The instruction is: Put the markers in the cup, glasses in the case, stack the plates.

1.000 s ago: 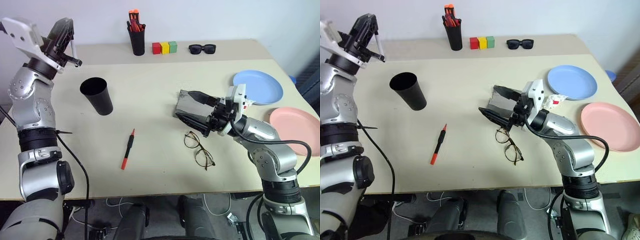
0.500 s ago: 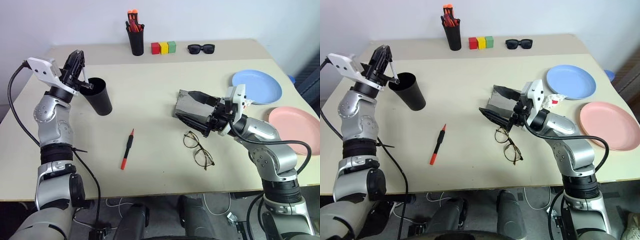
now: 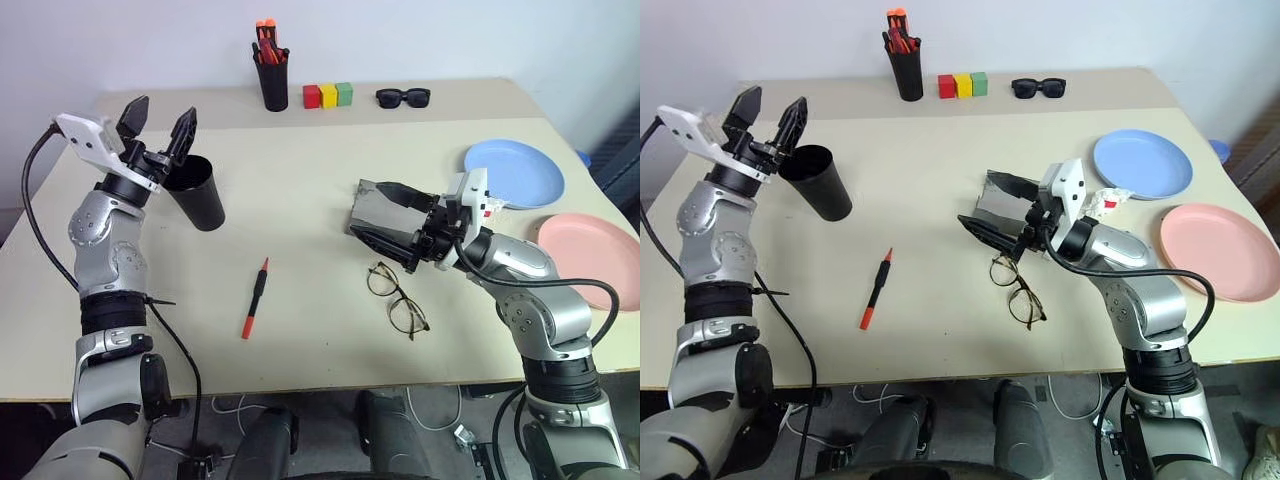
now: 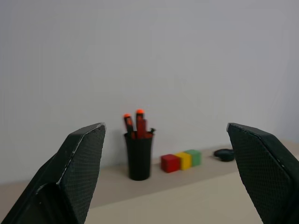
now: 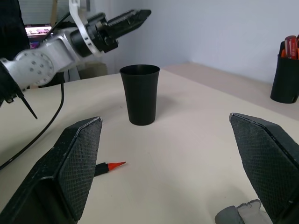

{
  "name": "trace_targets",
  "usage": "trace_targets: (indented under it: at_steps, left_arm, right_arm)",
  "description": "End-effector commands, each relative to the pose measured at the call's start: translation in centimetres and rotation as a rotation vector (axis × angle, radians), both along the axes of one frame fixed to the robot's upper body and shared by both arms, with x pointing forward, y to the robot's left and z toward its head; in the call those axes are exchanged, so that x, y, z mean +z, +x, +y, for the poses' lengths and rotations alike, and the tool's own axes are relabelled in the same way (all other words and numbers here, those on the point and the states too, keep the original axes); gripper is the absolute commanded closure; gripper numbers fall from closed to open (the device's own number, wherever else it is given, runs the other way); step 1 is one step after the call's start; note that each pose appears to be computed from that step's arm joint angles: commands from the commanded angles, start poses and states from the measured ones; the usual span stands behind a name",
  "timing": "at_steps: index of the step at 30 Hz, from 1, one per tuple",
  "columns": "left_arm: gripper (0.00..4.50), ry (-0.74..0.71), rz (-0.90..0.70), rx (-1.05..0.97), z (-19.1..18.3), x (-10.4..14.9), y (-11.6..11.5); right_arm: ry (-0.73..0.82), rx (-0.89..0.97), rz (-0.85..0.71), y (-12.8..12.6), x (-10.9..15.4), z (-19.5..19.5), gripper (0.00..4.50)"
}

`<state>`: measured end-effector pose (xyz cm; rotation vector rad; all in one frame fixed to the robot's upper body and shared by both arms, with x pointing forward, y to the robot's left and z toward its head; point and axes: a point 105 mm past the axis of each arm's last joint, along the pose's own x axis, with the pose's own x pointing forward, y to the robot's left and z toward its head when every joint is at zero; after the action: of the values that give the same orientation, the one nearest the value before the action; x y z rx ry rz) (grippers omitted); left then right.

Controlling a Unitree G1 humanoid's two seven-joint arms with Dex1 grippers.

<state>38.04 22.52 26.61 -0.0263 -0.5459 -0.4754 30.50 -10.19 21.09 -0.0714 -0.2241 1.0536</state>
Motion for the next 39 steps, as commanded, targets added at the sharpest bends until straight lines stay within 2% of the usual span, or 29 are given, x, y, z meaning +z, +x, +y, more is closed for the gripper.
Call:
trace_targets:
  at_steps: [1, 3, 5, 9, 15, 18, 25, 38, 39]
  left_arm:
    - [0.09, 0.110, 0.147, -0.280, -4.5, 0.6, -2.9]
    - [0.09, 0.184, 0.244, -0.328, -5.6, -0.1, -3.9]
    - [0.09, 0.264, 0.390, -0.313, -6.2, -1.4, -4.4]
    - [0.09, 0.295, 0.590, -0.253, -7.1, -3.1, -4.9]
    - [0.09, 0.419, 0.882, -0.026, -7.4, -7.6, -5.4]
    - [0.09, 0.413, 1.045, -0.035, -8.1, -10.4, -6.5]
    - [0.09, 0.362, 1.123, -0.038, -8.5, -11.9, -7.0]
    - [0.09, 0.367, 1.265, -0.014, -8.4, -15.3, -8.2]
    - [0.31, 0.365, 1.277, -0.016, -8.5, -15.6, -8.3]
  right_arm:
    - [0.008, 0.028, -0.041, -0.5, 1.0, 0.1, 0.00]
    - [-0.004, 0.035, -0.034, -0.6, 0.8, -0.2, 0.00]
    - [-0.048, 0.012, -0.023, -0.3, 0.5, -2.2, 0.00]
    - [-0.123, 0.012, 0.001, -0.4, 0.1, -4.5, 0.00]
    - [-0.101, 0.022, 0.008, -0.3, 0.2, -4.0, 0.00]
    - [-0.086, 0.030, 0.016, -0.3, -0.1, -3.4, 0.00]
    - [-0.079, 0.021, 0.015, 0.0, -0.1, -3.4, 0.00]
    - [-0.075, 0.000, 0.012, 0.1, -0.3, -3.5, 0.00]
    - [-0.075, -0.002, 0.011, 0.2, -0.3, -3.5, 0.00]
